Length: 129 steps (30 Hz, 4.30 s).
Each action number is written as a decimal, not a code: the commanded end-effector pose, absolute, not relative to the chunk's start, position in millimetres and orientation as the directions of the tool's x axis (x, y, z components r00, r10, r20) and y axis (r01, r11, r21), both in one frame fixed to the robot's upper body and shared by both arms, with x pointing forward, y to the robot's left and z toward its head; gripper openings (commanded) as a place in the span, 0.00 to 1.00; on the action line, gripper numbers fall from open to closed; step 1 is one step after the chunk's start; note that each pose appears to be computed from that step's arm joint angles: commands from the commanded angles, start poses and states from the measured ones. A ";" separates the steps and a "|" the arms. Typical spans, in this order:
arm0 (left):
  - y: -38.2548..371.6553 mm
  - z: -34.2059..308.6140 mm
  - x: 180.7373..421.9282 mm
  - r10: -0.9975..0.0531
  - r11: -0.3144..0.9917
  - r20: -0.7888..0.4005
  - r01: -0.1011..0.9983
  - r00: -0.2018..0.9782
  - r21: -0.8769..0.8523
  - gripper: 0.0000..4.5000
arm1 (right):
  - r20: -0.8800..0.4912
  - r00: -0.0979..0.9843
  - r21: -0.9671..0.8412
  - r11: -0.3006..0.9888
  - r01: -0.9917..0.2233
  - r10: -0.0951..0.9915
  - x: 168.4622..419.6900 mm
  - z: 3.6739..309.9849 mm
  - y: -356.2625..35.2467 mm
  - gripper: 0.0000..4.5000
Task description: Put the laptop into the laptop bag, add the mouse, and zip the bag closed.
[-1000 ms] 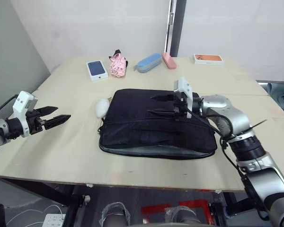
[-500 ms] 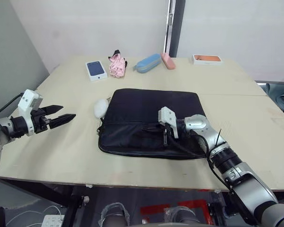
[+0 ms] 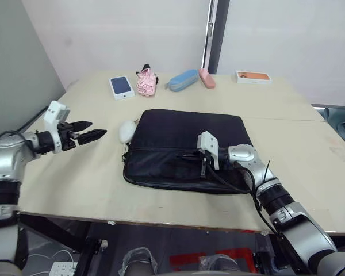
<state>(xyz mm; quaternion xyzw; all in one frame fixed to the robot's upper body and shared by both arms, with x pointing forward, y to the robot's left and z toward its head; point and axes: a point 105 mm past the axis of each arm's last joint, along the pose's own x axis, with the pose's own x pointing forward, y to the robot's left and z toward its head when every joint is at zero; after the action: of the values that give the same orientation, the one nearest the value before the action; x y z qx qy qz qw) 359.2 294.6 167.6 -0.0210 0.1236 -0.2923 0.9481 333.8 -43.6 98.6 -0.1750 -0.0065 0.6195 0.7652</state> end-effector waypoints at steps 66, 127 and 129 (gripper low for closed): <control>209.3 139.6 222.2 -0.821 0.302 -0.503 0.953 0.269 0.016 0.01 | -0.485 0.230 -0.165 0.169 -0.972 0.844 321.1 67.8 -40.4 0.00; 47.4 110.3 245.5 -0.861 -0.332 -0.450 0.932 -0.237 0.146 0.65 | -0.483 0.241 -0.136 0.200 -0.970 0.842 328.7 65.4 -34.9 0.00; 52.4 115.9 244.0 -0.863 -0.319 -0.453 0.937 -0.224 0.145 0.81 | -0.482 0.241 -0.136 0.200 -0.970 0.842 328.8 65.5 -34.5 0.00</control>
<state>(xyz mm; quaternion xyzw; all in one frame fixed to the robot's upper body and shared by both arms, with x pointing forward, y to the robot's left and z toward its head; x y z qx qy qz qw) 246.0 51.4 101.0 0.2316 0.1000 -0.7796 0.5732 327.8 -20.4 96.9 -0.2085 0.0859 0.6156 0.7551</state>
